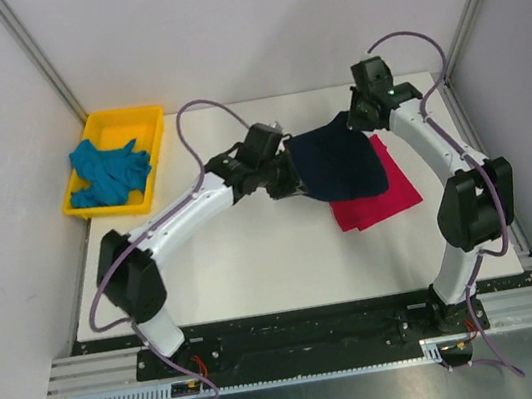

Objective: Fold and stack the t-shirts
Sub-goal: Put the neatly folded tshirt into the corner of the board with both arms

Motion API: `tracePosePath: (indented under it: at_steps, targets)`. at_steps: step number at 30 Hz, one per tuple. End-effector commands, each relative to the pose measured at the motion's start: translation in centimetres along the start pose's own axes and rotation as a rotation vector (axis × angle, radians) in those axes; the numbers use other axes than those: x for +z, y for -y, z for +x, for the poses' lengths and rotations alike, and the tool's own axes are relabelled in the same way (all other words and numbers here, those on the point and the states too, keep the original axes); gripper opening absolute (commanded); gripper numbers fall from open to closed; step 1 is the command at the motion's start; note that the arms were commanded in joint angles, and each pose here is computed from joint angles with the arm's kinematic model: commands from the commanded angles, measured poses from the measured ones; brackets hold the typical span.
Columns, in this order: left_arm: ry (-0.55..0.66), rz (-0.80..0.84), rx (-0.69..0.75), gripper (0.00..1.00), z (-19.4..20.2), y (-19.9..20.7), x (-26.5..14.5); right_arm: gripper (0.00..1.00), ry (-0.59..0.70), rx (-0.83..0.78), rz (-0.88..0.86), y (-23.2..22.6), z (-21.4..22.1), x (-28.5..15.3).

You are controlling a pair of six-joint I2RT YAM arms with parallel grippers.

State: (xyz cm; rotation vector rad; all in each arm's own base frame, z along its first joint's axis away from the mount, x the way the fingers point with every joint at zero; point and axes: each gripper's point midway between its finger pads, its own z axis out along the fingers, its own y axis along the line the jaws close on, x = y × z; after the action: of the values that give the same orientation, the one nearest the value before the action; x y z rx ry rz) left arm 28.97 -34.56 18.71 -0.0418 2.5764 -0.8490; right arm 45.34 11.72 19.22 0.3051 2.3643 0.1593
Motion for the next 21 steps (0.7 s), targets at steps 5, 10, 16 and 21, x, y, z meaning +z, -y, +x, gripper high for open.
tracePosePath:
  at_steps: [5,10,16,21]
  targets:
    - [-0.011,0.087,0.017,0.00,-1.7,5.2,3.2,0.00,0.092,0.030,0.000,2.5,-5.6,-0.3]
    - [-0.038,0.096,0.017,0.00,-1.8,5.9,5.3,0.00,0.093,0.039,0.021,3.9,-6.2,0.7]
    - [-0.068,0.096,0.016,0.00,-1.2,6.1,6.9,0.00,0.080,0.044,0.039,5.0,-6.1,1.7]
    - [-0.094,0.096,0.018,0.00,-0.3,6.3,7.8,0.00,0.077,0.050,0.045,5.6,-6.2,1.9]
